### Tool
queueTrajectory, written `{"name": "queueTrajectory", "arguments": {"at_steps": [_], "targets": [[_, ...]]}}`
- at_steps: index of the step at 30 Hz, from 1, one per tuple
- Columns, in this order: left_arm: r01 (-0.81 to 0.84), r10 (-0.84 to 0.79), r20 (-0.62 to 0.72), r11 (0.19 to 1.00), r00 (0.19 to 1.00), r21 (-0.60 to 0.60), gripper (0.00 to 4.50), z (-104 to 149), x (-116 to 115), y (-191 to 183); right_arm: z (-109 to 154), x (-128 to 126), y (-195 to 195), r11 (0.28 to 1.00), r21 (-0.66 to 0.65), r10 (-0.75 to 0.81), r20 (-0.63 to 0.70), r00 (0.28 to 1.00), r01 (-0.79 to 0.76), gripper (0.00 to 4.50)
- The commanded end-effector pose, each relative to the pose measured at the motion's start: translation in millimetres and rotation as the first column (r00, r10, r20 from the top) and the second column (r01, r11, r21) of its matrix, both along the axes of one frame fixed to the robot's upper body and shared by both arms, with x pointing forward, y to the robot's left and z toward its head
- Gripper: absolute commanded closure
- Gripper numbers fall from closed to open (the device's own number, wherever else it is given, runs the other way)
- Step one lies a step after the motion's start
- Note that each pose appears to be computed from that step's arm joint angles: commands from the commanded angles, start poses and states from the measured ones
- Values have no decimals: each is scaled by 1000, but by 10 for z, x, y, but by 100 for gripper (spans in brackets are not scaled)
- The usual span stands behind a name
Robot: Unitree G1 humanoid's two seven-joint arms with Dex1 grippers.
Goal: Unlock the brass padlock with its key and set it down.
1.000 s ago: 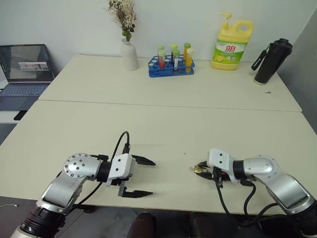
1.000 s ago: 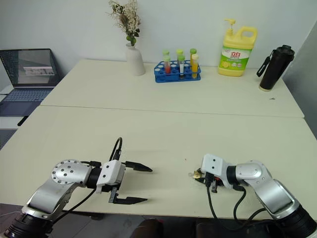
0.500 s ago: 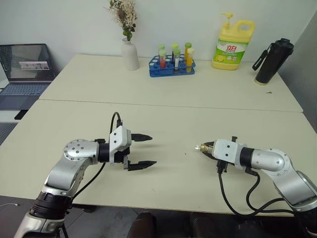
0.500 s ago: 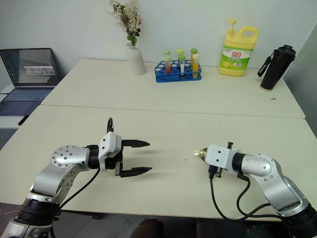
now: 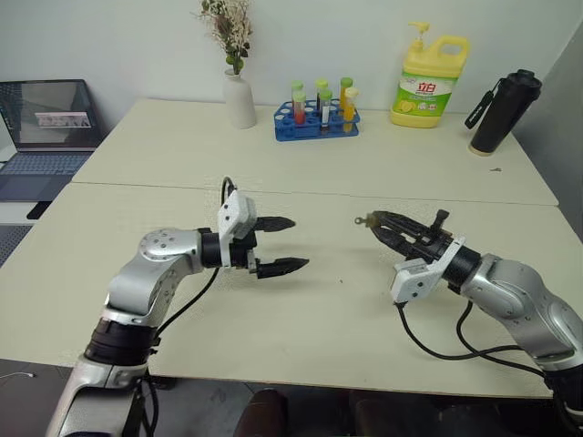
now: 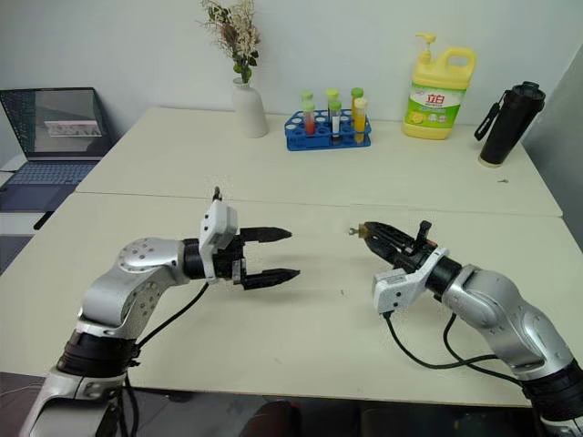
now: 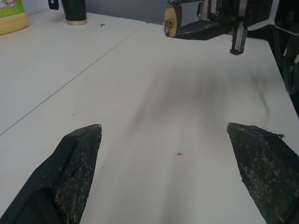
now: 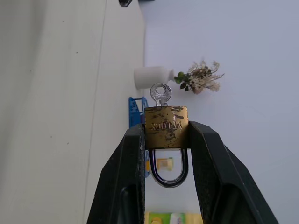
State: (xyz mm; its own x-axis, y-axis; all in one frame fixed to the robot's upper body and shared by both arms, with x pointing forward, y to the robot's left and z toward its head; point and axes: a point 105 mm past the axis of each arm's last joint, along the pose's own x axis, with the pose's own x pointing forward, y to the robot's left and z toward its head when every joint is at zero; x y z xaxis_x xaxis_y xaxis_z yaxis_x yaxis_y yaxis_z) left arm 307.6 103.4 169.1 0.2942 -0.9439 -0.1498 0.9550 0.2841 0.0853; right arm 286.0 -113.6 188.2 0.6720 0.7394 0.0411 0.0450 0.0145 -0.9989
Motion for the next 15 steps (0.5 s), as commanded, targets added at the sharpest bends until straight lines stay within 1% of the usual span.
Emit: {"name": "queueTrajectory", "arguments": {"at_steps": [1,5,10,15], "targets": [[21,-20,10,999,1000,-46,0,168,3,-97,168,7,-14,1000,19,7,90,996,-9,355],[29,-30,-10,996,1000,-82,0,289,55,-211,73,58,-34,1000,16,-4,32,999,4,355],[80,-85,-38,990,996,-117,0,394,86,-348,121,45,47,999,38,24,41,999,-26,355],[128,-140,-95,985,986,-119,0,394,76,-374,144,2,99,997,48,60,50,997,-62,355]]}}
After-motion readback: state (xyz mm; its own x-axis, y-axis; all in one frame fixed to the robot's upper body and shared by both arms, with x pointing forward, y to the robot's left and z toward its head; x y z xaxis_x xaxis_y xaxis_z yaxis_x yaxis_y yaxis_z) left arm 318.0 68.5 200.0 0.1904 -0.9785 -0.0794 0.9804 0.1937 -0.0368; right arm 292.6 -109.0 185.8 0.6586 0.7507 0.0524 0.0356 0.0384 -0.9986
